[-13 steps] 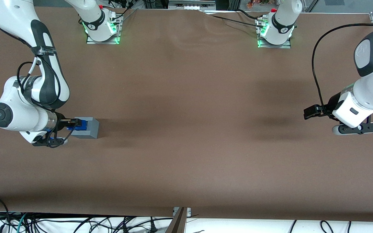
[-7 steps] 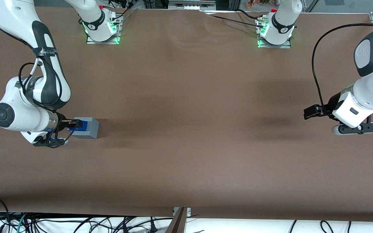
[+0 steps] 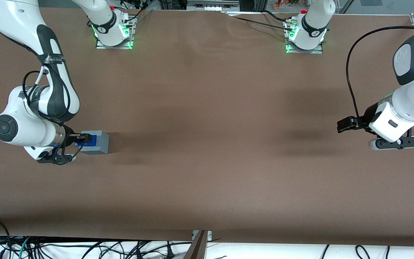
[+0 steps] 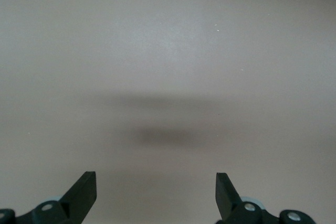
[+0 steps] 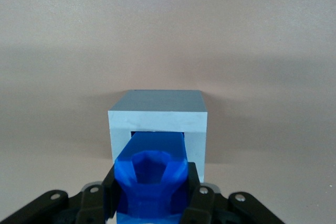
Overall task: Insert blue part into gray base with right arm
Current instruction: 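Lower the blue block into the gray base's opening, then open the right gripper and withdraw it from the blue block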
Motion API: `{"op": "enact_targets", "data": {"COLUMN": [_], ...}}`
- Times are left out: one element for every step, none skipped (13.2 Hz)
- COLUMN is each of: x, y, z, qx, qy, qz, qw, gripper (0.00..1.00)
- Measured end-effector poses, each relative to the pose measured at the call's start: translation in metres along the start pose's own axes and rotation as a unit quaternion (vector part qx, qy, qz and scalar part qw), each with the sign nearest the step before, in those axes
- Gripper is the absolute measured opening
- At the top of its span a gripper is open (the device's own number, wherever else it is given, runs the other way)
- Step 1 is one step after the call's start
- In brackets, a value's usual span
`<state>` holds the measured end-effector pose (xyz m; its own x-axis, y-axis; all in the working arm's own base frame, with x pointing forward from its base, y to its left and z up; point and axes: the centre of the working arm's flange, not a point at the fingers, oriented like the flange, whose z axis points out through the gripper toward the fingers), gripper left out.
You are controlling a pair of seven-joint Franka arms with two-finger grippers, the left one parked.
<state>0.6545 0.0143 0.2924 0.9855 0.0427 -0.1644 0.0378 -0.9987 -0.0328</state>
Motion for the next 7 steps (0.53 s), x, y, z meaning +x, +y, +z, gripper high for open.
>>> {"op": "enact_targets", "data": {"x": [0.0002, 0.0004, 0.0005, 0.0006, 0.0013, 0.003, 0.0044], "y": [0.0, -0.0002, -0.0005, -0.0009, -0.0011, -0.0009, -0.0007], "z": [-0.0002, -0.0003, -0.0003, -0.0003, 0.0003, 0.0031, 0.0069], "qx": [0.0, 0.0, 0.0, 0.0, -0.001, -0.001, -0.002], "qy": [0.001, 0.002, 0.002, 0.003, 0.005, 0.008, 0.009], "qz": [0.001, 0.005, 0.008, 0.012, 0.016, 0.018, 0.02], "qw": [1.0, 1.0, 1.0, 0.9999, 0.9999, 0.9998, 0.9998], "gripper": [0.5, 0.51, 0.51, 0.51, 0.53, 0.62, 0.72]}}
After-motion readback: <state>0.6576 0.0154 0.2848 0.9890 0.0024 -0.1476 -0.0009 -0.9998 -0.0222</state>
